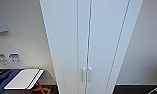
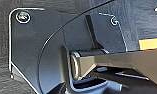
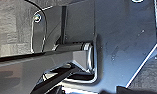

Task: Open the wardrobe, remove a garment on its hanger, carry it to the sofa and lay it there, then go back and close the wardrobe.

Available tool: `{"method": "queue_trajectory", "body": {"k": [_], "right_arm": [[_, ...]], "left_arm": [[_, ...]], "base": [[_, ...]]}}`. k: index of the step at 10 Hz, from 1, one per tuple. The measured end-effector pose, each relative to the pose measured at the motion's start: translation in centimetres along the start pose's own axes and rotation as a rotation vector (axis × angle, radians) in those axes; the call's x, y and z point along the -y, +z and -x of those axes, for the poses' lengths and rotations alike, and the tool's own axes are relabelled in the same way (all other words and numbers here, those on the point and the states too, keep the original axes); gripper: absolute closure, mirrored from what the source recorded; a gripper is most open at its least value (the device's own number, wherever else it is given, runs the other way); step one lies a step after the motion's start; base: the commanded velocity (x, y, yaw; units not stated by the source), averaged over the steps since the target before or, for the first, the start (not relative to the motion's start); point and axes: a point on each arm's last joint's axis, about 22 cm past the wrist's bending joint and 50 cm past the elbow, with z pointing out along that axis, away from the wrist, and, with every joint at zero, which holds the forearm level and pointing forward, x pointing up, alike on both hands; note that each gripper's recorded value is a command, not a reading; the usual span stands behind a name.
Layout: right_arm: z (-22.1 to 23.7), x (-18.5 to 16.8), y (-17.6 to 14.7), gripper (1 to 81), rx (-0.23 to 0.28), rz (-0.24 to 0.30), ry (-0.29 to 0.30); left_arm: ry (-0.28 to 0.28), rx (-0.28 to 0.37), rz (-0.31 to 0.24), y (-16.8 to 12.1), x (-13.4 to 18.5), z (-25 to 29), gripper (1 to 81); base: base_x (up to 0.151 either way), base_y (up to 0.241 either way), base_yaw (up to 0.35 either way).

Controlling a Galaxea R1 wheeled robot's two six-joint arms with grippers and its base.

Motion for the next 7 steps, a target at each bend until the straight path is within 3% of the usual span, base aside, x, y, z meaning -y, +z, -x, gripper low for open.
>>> {"method": "queue_trajectory", "body": {"k": [7], "right_arm": [[-0.3, -0.1, -0.1, 1.0, -0.002, 0.001, 0.003]], "left_arm": [[-0.003, 0.003, -0.003, -0.6, 0.9, 0.1, 1.0]], "base": [[0.0, 0.0, 0.0]]}}
